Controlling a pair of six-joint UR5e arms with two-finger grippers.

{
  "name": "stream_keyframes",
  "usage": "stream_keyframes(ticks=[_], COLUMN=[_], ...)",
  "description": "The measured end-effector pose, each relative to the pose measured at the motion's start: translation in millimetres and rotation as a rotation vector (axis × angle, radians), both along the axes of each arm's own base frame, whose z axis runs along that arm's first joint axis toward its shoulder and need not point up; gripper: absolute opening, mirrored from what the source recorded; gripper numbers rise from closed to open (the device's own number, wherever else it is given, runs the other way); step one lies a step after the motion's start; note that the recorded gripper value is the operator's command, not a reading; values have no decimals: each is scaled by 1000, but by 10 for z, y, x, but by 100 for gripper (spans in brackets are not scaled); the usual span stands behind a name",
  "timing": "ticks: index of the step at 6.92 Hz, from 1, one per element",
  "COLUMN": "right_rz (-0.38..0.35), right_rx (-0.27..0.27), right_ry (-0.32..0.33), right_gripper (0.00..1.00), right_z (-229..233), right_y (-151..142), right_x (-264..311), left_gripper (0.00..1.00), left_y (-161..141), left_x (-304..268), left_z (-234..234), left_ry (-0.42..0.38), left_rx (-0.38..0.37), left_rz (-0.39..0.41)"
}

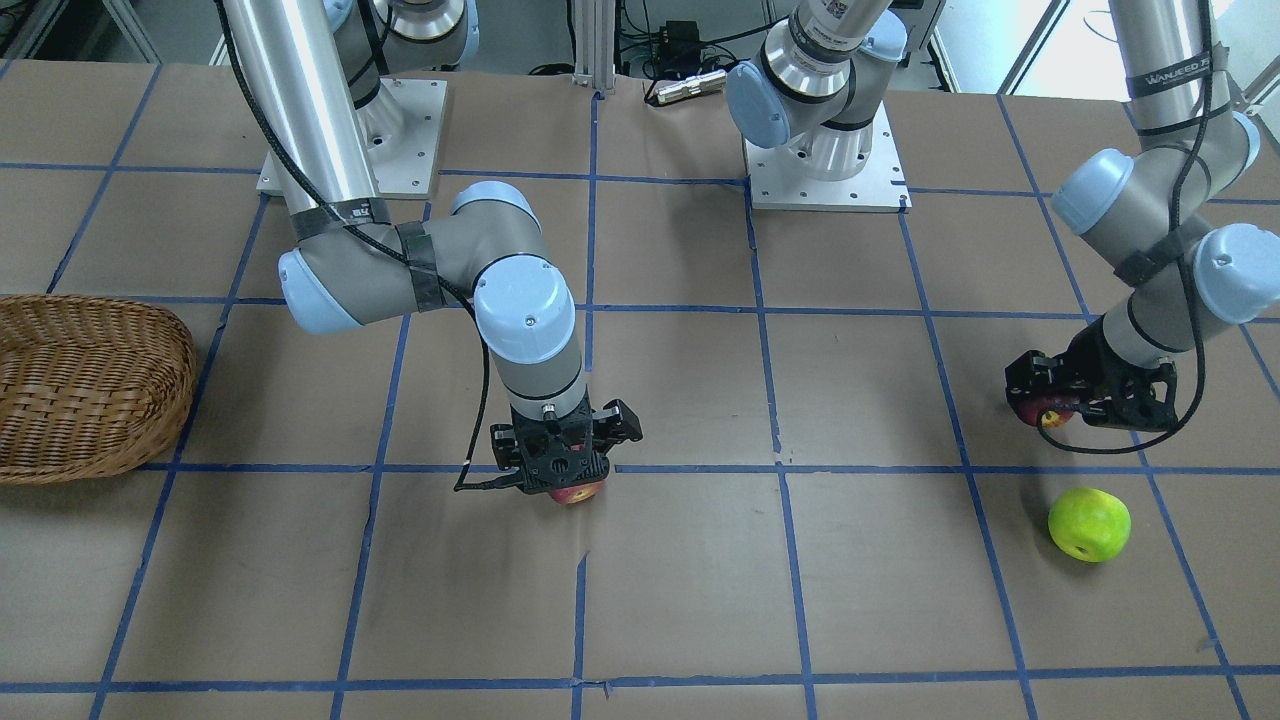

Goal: Put all apples into basket
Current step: 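Carry red apple to basket with right gripper while left brings purple apple center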

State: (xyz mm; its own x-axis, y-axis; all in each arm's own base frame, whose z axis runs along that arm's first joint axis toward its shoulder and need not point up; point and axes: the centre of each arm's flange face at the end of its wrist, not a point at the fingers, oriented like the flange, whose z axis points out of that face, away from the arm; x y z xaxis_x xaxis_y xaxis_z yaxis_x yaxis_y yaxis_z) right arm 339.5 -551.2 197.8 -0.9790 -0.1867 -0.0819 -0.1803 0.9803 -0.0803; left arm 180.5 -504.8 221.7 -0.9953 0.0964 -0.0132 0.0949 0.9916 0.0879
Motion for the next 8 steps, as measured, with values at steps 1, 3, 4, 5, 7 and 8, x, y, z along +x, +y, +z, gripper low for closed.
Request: stream_keyframes(ticks=[1, 3, 4, 5, 7, 8], right_rz=[-3, -5, -2, 0, -18, -54], right_rx=[1, -9, -15, -19, -49, -74], right_ry=[-5, -11, -13, -14, -20, -31], right_gripper=[88, 69, 53, 48, 50, 50], right_z=[-25, -90, -99, -89, 155, 456], right_y=[4, -18, -28, -33, -118, -198], right_x=[27, 46, 49, 49, -86, -347], left_gripper=[0, 0, 0, 0, 0, 0], left_y=[-159, -357, -342, -313, -290, -300], left_x=[-347, -1532, -2023, -2359, -2650, -2779], left_z=[134, 242, 215, 180, 121, 83], left_ry=[3, 69, 92, 97, 113, 167], left_rx=[-20, -54, -48, -42, -30, -19], left_rz=[17, 65, 105, 140, 181, 240])
